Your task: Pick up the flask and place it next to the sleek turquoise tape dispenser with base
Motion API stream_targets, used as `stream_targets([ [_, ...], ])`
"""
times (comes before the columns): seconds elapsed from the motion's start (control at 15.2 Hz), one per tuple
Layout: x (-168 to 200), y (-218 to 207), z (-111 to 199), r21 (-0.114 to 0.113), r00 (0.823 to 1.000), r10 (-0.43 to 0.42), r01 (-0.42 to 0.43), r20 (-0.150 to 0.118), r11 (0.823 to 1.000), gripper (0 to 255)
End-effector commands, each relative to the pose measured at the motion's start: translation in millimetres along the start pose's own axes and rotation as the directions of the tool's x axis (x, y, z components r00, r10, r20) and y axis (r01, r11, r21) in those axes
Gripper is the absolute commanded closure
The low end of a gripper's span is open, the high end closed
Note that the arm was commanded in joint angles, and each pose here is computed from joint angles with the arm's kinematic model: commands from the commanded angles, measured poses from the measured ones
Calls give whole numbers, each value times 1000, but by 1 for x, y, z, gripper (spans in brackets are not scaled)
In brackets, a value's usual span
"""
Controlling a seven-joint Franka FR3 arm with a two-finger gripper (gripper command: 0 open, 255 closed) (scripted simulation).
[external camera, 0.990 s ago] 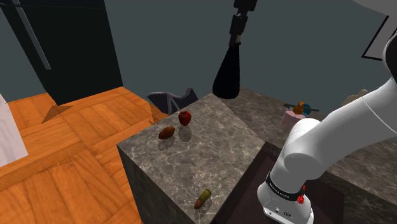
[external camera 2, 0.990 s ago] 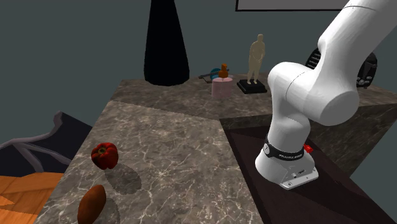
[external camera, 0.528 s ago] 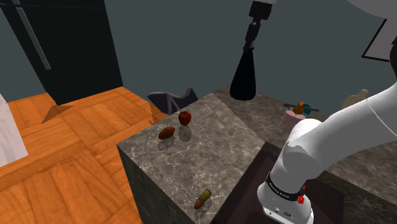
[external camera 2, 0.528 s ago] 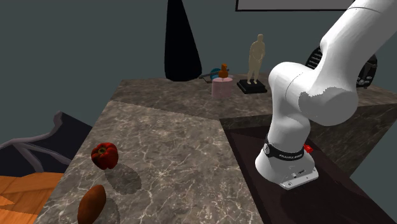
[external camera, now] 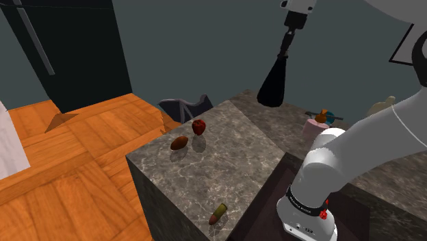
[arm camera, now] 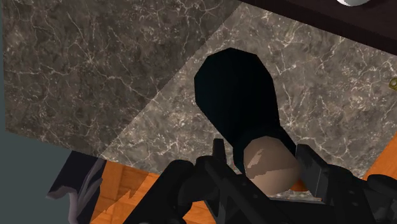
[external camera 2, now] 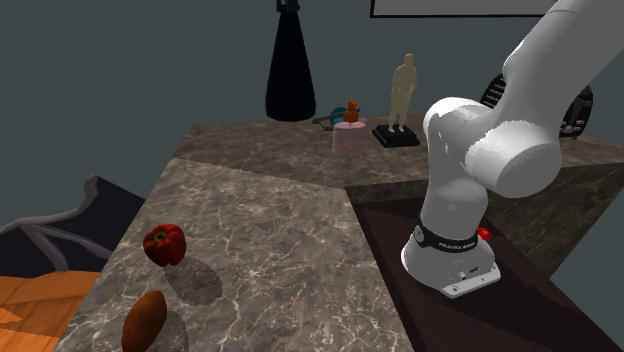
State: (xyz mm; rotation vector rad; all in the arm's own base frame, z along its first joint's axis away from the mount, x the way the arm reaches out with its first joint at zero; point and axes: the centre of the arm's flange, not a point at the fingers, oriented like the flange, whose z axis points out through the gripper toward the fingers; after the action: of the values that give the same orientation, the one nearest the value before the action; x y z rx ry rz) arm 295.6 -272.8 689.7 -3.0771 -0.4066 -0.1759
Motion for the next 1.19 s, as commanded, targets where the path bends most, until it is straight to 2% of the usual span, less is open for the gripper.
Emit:
stream_targets([
  [0.0,-12,22,5,-1,1000,-2,2,-1,1000,255],
  [1.12,-132,207,45,-1,1000,-2,2,-1,1000,255],
])
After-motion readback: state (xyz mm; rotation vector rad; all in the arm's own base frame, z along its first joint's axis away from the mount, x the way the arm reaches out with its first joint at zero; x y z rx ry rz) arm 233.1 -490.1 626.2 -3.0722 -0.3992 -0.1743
